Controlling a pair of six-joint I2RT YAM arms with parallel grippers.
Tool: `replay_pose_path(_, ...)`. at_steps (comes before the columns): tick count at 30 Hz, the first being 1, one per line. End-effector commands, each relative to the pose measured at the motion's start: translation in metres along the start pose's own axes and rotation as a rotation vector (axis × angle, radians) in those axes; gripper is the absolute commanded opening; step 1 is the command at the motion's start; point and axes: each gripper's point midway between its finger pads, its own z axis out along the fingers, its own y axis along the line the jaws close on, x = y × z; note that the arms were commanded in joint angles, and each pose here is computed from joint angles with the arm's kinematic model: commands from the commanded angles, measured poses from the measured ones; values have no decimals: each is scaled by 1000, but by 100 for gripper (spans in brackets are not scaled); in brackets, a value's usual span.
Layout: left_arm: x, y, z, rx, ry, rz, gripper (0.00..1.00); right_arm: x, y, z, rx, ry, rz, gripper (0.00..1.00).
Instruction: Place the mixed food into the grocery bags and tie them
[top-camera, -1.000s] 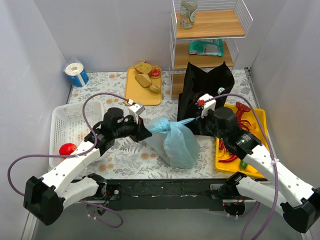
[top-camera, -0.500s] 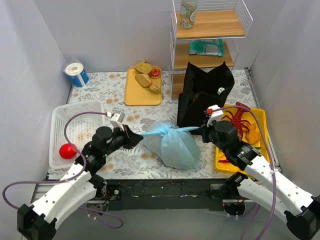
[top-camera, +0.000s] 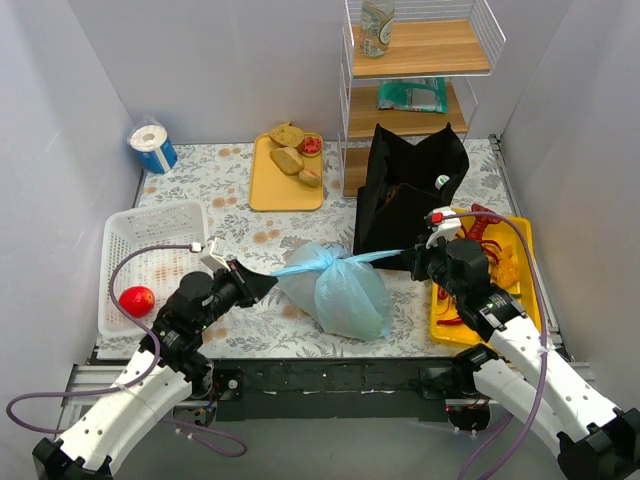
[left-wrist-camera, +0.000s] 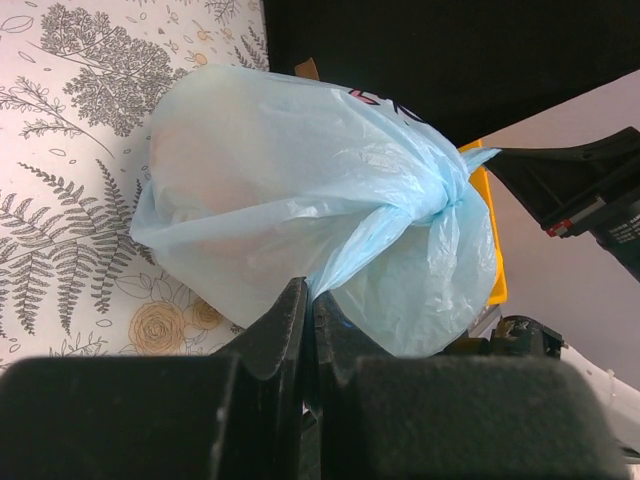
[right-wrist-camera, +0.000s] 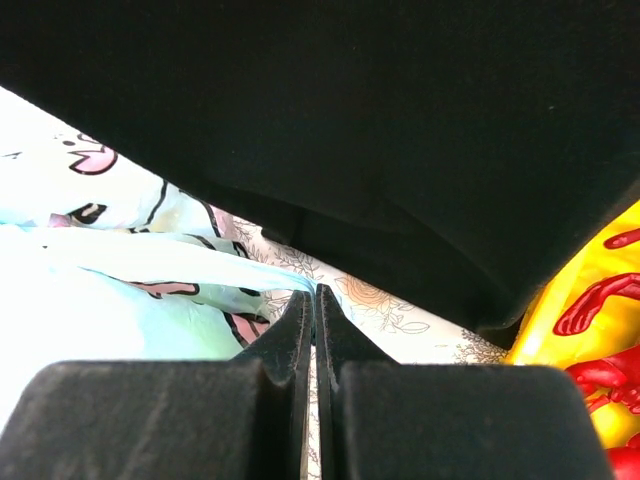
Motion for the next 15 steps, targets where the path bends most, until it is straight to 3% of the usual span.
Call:
replay_pose_path(1,-23,50,1,-242,-120,36,0,-14,-91,-22,444,-62,-58,1)
replay_pose_path(4,-24,33,6,-171,-83,96,0,-21,-76,-20,353,-72,-94,1)
replay_pose_path(6,-22,13,9,-90,-29,133,0,-27,-43,-15,156,-68,-156,1)
replay_pose_path(7,-24,6,10,-68,-20,156,6,-40,-27,-17,76,-77,-170,1)
replay_pose_path(8,-26,3,11,-61,-8,195,23,-34,-1,-20,-76,-29,-175,22)
replay_pose_path(9,-29,3,13,-75,-5,214,42,-35,11,-22,-153,-15,-228,36)
replay_pose_path(10,-39,-4,11,-80,-19,231,74,-47,24,-26,-220,-15,-243,47)
replay_pose_path(11,-46,-6,10,-87,-32,270,84,-40,41,-33,-324,25,-241,81)
replay_pose_path(13,-58,-17,8,-74,-50,319,98,-44,56,-39,-410,38,-241,89)
replay_pose_path(15,-63,-20,8,-73,-41,384,98,-57,74,-49,-503,10,-241,98)
